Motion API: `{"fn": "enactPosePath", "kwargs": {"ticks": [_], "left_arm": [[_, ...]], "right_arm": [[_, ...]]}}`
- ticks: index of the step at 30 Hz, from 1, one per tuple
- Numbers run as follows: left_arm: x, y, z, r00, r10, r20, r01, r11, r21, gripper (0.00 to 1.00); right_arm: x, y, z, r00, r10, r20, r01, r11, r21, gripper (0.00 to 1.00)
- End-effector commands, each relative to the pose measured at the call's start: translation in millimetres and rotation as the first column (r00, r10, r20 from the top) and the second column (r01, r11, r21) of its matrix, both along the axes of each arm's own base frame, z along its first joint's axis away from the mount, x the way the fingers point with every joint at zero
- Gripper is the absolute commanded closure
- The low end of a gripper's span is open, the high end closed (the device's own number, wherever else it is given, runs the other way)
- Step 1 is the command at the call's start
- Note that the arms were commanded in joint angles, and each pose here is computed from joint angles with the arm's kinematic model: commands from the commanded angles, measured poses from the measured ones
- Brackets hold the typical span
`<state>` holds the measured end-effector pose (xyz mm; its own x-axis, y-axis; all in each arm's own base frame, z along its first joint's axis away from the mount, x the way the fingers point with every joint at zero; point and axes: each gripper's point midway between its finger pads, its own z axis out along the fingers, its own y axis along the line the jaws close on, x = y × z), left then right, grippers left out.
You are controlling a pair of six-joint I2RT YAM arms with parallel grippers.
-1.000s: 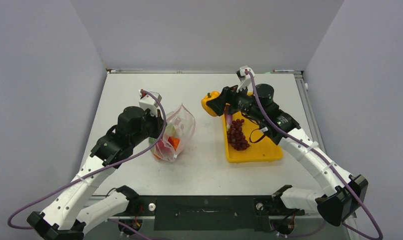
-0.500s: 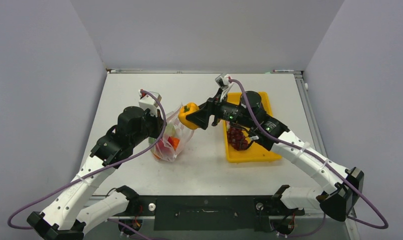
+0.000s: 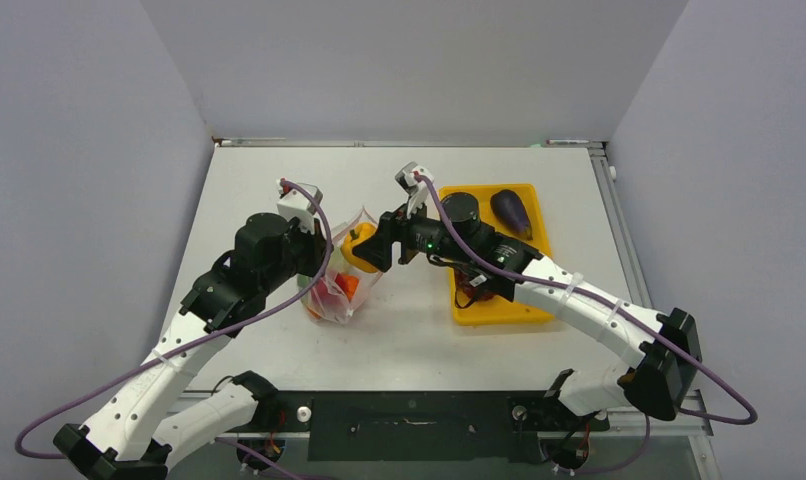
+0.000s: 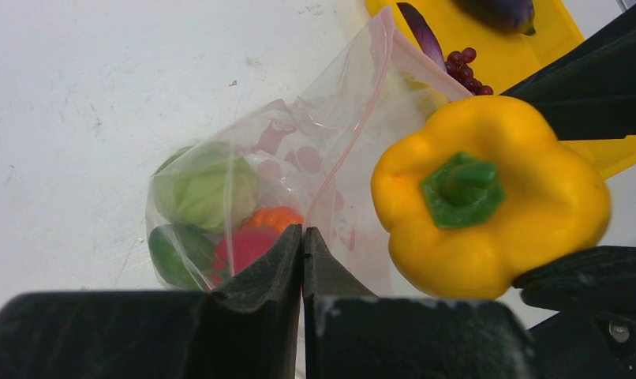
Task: Place the food in the zip-top bag and seal the zipper
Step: Place the fake vegetable in the zipper food storage bag.
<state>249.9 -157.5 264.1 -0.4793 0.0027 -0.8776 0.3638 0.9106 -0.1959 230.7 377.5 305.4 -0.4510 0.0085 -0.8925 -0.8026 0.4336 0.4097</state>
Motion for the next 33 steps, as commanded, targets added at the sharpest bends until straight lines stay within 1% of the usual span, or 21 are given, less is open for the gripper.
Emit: {"fn": "enactPosePath", "kwargs": {"ticks": [1, 6, 11, 21, 28, 31, 33], "left_arm": [[3, 0, 14, 0.999, 0.005, 0.05, -0.004, 1.0, -0.028, 1.0], [3, 0, 14, 0.999, 0.006, 0.05, -0.004, 1.0, -0.027, 1.0], [3, 0, 14, 0.999, 0.007, 0.051, -0.005, 1.0, -0.03, 1.0], [3, 0, 15, 0.999, 0.004, 0.051, -0.003, 1.0, -0.031, 1.0], [3, 0, 15, 0.999, 0.003, 0.053, -0.001, 0.999, -0.033, 1.0], [2, 0, 15, 0.999, 0.003, 0.054, -0.001, 0.999, -0.033, 1.0], [2, 0, 15, 0.999, 0.003, 0.054, -0.001, 0.999, -0.034, 1.0]], "right_arm": [[11, 6, 0, 0.998, -0.056, 0.04, 0.057, 0.998, -0.026, 0.68], [15, 9, -20, 0.993, -0.108, 0.049, 0.113, 0.988, -0.108, 0.66], [18, 11, -34, 0.981, -0.179, 0.077, 0.191, 0.963, -0.192, 0.65], [30, 4, -33, 0.932, -0.344, 0.111, 0.361, 0.911, -0.201, 0.6], [32, 8, -33, 0.924, -0.364, 0.116, 0.381, 0.903, -0.197, 0.47], [31, 10, -32, 0.924, -0.362, 0.119, 0.379, 0.905, -0.19, 0.37], [31, 11, -31, 0.923, -0.365, 0.122, 0.382, 0.905, -0.186, 0.28]]}}
